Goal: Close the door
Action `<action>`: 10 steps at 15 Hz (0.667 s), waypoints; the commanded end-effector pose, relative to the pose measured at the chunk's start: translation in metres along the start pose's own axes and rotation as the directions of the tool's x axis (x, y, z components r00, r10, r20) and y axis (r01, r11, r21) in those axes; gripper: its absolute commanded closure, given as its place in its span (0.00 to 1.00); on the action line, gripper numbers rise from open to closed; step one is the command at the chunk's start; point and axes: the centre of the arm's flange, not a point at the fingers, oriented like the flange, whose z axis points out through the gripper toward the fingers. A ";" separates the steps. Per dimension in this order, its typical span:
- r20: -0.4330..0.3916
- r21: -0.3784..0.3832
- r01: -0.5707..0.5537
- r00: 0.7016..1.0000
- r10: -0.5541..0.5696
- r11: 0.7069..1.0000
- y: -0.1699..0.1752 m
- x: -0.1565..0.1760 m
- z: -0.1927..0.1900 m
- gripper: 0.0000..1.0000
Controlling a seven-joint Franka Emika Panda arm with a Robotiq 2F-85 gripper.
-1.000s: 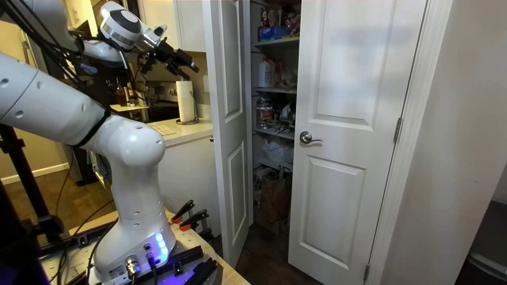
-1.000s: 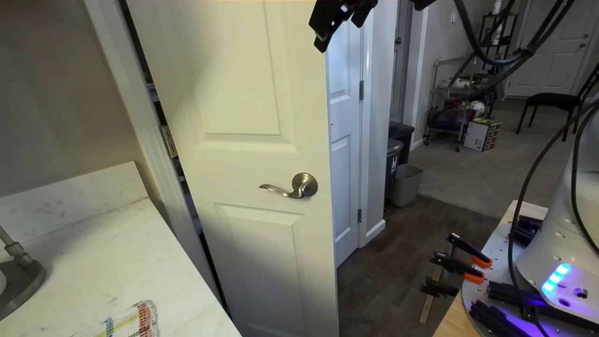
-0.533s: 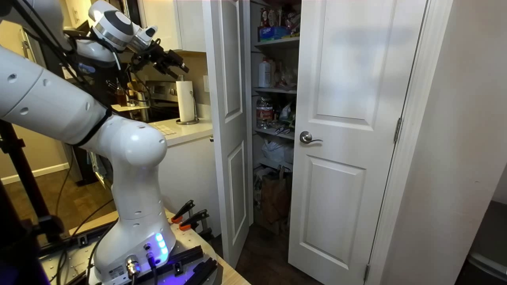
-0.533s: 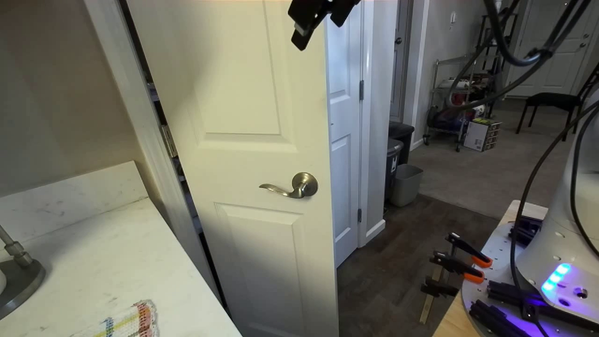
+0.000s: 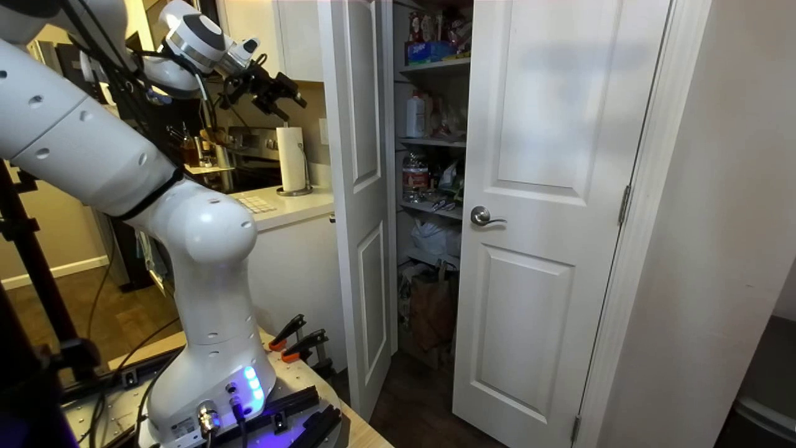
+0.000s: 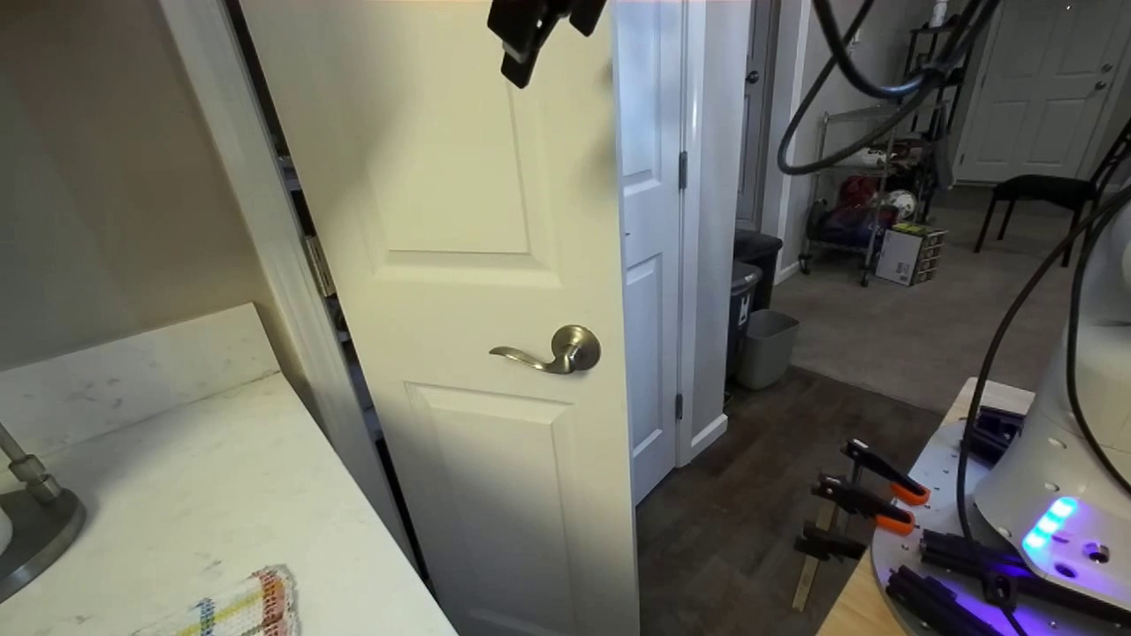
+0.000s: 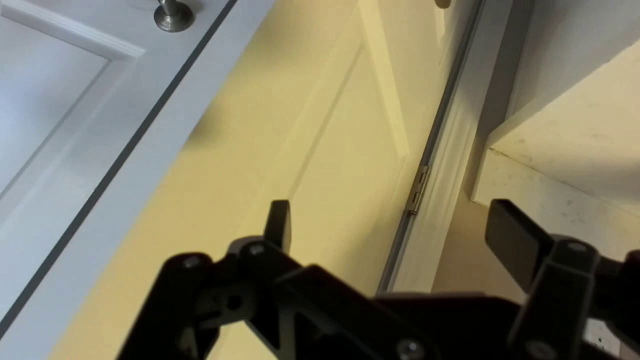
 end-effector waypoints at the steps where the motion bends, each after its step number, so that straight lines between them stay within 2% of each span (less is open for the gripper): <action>1: 0.032 -0.060 0.057 0.998 -0.055 0.997 0.018 0.023 0.025 0.00; 6: 0.079 -0.145 0.040 0.996 -0.029 0.989 0.061 0.020 0.058 0.00; 10: 0.091 -0.177 0.014 0.996 0.003 0.984 0.093 0.018 0.074 0.00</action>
